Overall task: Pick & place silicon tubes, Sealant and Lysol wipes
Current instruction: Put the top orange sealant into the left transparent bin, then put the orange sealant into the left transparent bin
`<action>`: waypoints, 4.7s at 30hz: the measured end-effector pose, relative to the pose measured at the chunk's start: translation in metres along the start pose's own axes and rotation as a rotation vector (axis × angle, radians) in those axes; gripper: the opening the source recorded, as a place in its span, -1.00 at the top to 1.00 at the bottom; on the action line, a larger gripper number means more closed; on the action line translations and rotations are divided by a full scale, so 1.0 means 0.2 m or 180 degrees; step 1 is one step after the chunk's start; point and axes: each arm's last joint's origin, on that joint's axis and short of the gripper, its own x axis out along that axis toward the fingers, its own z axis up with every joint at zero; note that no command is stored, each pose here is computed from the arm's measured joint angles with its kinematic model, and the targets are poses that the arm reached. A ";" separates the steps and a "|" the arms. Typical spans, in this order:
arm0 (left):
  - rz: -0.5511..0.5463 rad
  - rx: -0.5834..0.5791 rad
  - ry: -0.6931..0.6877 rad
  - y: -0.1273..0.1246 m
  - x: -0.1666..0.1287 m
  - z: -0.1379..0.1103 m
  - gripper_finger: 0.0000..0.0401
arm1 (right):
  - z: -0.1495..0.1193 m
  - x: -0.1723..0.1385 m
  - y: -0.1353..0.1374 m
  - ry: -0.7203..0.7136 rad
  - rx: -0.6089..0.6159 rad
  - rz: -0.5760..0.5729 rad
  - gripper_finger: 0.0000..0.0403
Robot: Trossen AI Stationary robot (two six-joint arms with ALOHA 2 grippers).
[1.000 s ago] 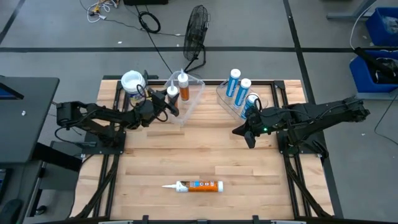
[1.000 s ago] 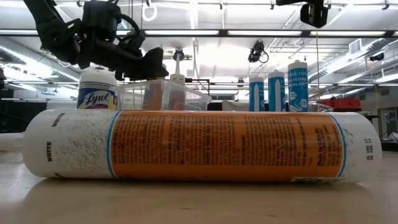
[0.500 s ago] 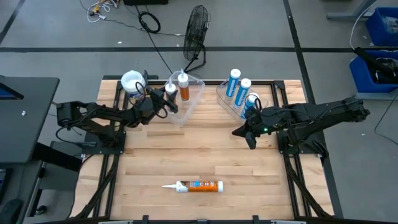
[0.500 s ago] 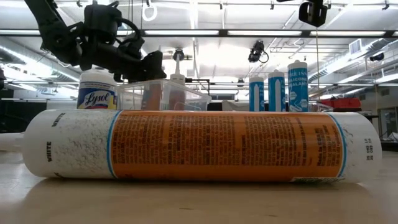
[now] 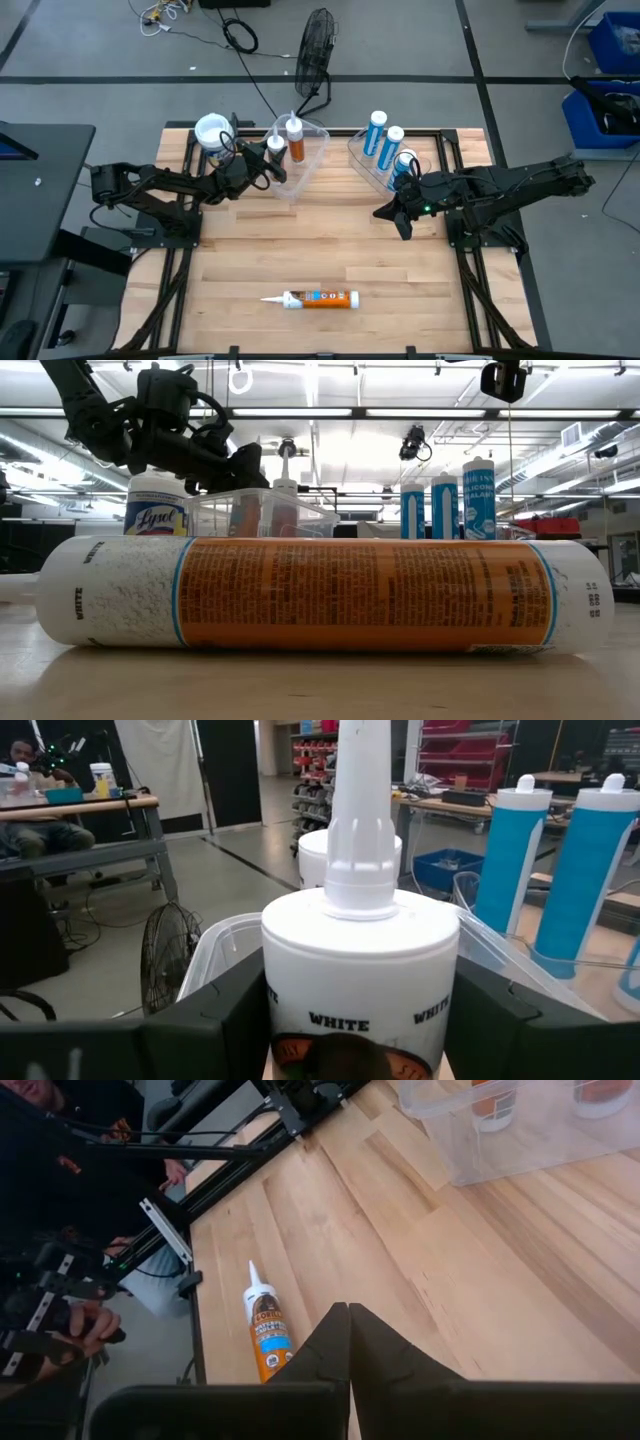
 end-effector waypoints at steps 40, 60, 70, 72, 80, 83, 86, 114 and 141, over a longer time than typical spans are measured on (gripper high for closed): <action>0.0137 0.0113 -0.0366 -0.02 -0.05 0.10 -0.83 | 0.00 0.00 0.00 -0.0020 -0.0082 0.0019 0.99; -0.0157 -0.0026 -0.1390 -0.03 -0.38 0.63 -0.84 | 0.02 0.00 0.01 -0.0103 -0.0415 0.0089 0.99; -0.0912 0.0250 -0.0853 -0.26 -0.65 1.08 -0.84 | 0.02 0.00 0.02 -0.0121 -0.0658 0.0109 0.99; -0.1128 0.0233 -0.0640 -0.30 -0.70 1.12 -0.84 | 0.02 0.00 0.02 -0.0116 -0.0655 0.0126 0.99; -0.1772 -0.0023 0.0316 -0.56 -0.85 1.07 -0.71 | 0.00 0.00 0.03 0.0101 -0.0866 0.0435 0.85; -0.1991 -0.0257 0.0724 -0.66 -0.91 0.98 -0.64 | 0.00 0.01 0.04 0.0195 -0.0919 0.0546 0.71; -0.2164 -0.0514 0.1154 -0.77 -0.96 0.87 -0.58 | -0.02 0.03 0.05 0.0309 -0.0951 0.0638 0.54; -0.1919 0.0750 0.3460 -0.92 -1.28 0.22 -0.51 | -0.61 0.82 0.20 0.1958 -0.0190 0.0217 -0.52; -0.1967 0.0984 0.3369 -0.91 -1.28 0.22 -0.51 | -0.72 0.97 0.22 0.1395 -0.0785 0.0192 -0.52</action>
